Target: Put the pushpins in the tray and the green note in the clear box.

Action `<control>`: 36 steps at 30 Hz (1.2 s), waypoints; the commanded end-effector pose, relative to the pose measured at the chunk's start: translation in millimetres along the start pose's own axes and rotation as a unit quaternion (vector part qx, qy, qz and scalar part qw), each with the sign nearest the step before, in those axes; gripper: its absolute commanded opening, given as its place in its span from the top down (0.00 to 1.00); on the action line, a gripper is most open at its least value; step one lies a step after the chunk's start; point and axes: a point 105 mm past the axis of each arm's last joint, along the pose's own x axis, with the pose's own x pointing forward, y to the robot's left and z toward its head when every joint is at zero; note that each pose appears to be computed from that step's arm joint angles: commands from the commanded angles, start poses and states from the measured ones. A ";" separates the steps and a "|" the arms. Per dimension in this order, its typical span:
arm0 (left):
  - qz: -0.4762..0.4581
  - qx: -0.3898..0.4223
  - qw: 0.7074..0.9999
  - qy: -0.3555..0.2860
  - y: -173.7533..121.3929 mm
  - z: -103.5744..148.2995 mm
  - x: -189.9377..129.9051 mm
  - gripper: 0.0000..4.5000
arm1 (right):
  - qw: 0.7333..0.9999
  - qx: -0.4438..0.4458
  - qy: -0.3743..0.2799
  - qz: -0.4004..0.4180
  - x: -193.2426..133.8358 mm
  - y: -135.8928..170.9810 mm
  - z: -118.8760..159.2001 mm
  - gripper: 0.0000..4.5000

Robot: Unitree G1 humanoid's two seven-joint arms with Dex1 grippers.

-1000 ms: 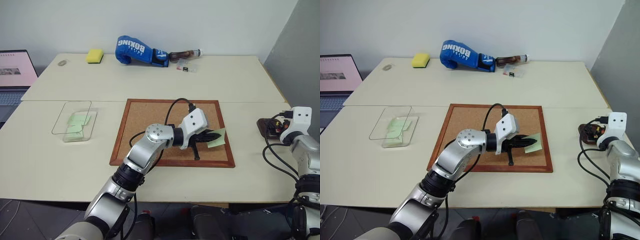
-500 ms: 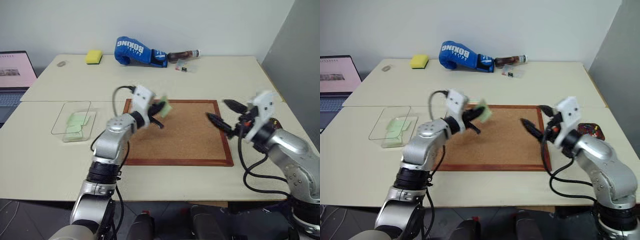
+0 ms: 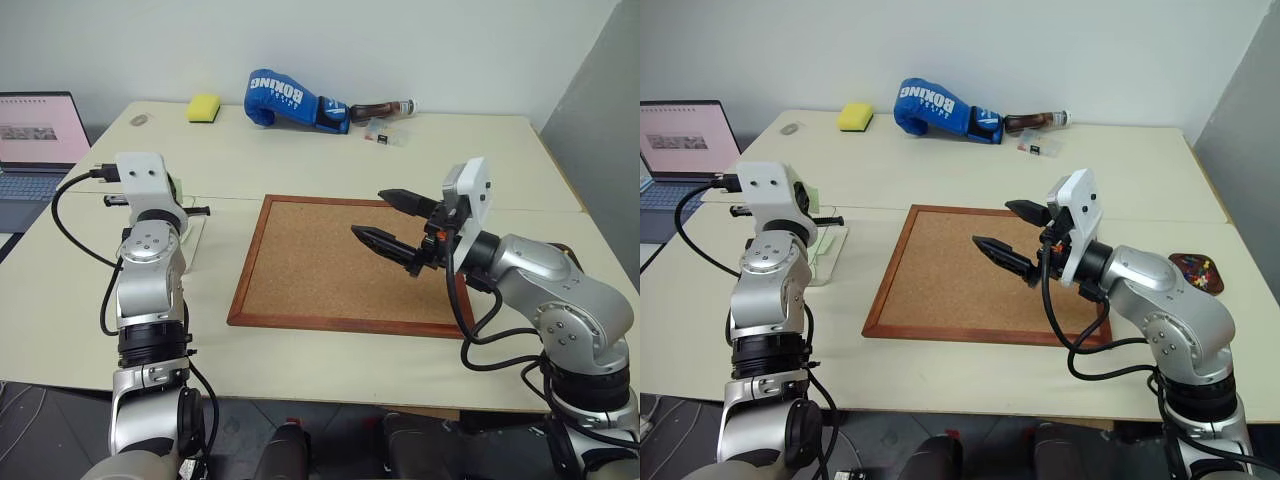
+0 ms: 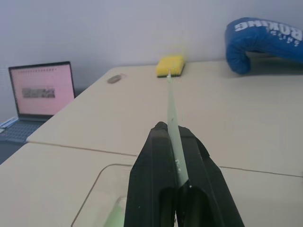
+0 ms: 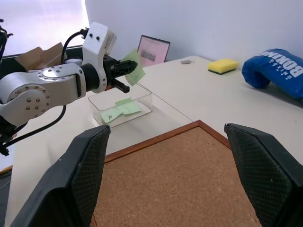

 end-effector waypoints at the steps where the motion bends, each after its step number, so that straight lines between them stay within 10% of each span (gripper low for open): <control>1: 0.040 -0.009 0.999 0.007 13.9 -2.8 -4.1 1.00 | 1.000 -0.019 -0.016 0.004 -0.3 -2.3 8.3 0.09; 4: 0.071 -0.036 0.996 0.031 23.9 -14.7 -6.3 1.00 | 1.000 -0.019 -0.017 0.001 -0.5 -4.0 8.0 0.09; 17: 0.077 -0.069 0.994 0.039 30.0 -23.1 2.6 0.42 | 1.000 -0.021 -0.017 -0.004 -3.4 -4.5 9.8 0.08; 26: -0.140 -0.056 0.986 -0.072 -67.6 19.9 -22.2 0.04 | 0.991 -0.025 -0.006 -0.134 -15.3 -36.9 -5.1 0.08; 36: -0.228 -0.067 0.971 0.003 -112.1 -39.4 -88.8 0.04 | 0.926 -0.069 0.074 -0.365 -70.2 -59.1 -73.3 0.08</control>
